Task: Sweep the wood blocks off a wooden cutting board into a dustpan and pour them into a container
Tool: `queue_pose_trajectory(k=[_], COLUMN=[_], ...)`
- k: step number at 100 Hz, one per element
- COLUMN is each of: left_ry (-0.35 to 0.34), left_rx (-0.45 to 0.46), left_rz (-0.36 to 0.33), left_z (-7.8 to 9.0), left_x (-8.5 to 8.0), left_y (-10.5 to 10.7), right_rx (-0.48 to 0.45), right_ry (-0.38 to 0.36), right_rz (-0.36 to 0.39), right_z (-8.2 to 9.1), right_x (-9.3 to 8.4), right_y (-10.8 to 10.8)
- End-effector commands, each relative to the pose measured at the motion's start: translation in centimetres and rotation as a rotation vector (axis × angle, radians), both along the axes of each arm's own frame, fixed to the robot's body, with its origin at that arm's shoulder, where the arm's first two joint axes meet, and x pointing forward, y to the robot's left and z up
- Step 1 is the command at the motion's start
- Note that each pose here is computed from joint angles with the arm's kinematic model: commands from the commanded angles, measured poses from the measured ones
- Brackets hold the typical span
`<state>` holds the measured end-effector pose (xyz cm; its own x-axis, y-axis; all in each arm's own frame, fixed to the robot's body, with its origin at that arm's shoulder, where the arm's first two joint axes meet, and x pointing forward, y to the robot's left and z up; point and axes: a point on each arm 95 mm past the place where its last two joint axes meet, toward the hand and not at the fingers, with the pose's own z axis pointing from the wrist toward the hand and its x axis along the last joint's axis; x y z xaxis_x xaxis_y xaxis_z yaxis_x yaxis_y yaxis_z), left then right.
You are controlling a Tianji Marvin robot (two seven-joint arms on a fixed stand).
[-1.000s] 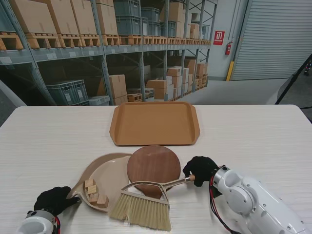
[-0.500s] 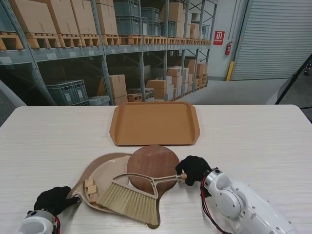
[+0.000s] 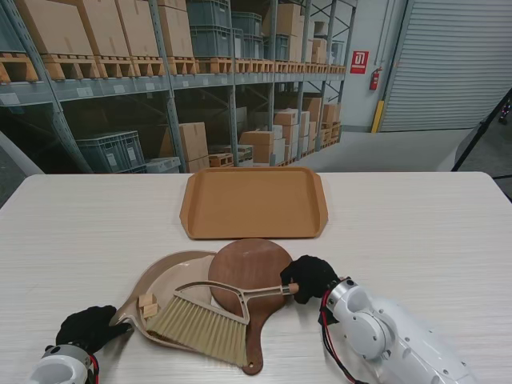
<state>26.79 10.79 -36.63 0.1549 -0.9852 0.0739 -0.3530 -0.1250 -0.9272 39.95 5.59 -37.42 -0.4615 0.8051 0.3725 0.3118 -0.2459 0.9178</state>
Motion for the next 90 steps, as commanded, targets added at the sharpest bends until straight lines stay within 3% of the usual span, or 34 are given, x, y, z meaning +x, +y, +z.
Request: queue_pose_trajectory(k=[1, 26, 90], left_ry=[0.022, 0.024, 0.031], left_rx=[-0.006, -0.007, -0.005], left_rz=[-0.003, -0.005, -0.016], left_z=[-0.3, -0.3, -0.3], left_x=[-0.2, -0.2, -0.1], left_y=[-0.2, -0.2, -0.2], right_rx=[0.011, 0.031, -0.079], right_ry=[0.016, 0.022, -0.043], right_rz=[-0.024, -0.173, -0.591], right_z=[0.2, 1.7, 3.8], right_x=[-0.3, 0.1, 2.1], right_y=[0.0, -2.0, -9.4])
